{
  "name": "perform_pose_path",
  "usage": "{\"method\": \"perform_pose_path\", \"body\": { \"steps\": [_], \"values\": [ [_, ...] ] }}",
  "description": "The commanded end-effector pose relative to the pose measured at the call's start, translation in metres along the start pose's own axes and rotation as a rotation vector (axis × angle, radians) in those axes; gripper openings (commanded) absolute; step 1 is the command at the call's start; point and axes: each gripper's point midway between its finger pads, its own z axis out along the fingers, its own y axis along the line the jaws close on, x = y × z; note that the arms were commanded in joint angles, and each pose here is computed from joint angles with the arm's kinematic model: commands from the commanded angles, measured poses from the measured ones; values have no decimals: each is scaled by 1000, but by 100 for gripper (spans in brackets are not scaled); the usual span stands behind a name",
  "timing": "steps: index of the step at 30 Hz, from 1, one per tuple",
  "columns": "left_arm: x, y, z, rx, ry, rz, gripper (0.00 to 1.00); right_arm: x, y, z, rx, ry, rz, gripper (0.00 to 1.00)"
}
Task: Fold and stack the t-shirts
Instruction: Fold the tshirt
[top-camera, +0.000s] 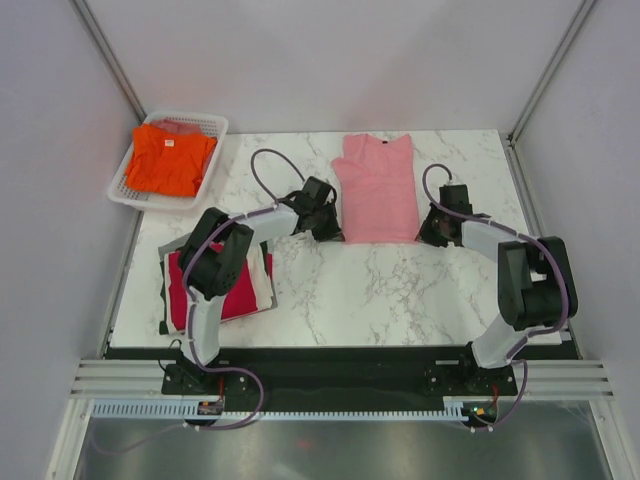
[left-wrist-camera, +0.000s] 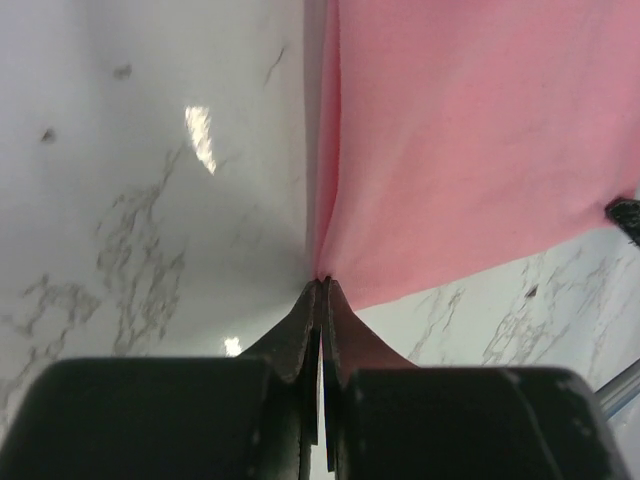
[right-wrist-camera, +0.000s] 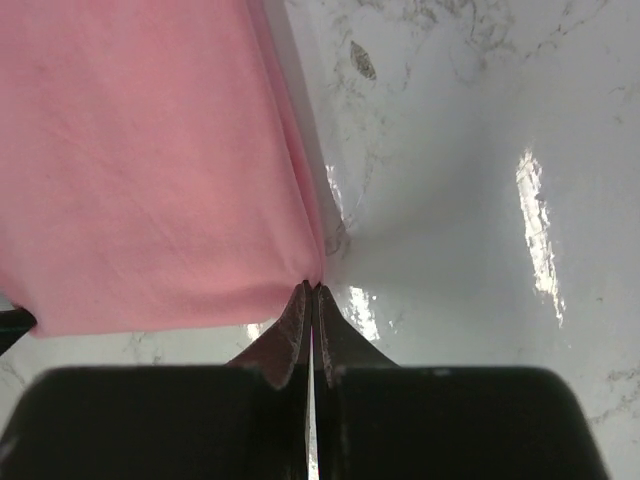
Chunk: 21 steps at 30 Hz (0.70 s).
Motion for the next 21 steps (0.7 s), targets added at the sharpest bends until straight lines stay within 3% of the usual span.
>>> {"method": "perform_pose_path", "body": {
  "steps": [1,6,13,21],
  "values": [
    [13,6,-30,-19,-11,79,2,-2,19,-21,-72,-37,-38,0],
    [46,15,-61,-6,1,112,2,19,19,-47,-57,-28,-70,0],
    [100,-2,-111,99,26,157,2,75,-7,-89,-23,41,-108,0],
    [142,-4,-149,171,73,131,2,68,12,-151,-140,-70,-93,0]
  ]
}}
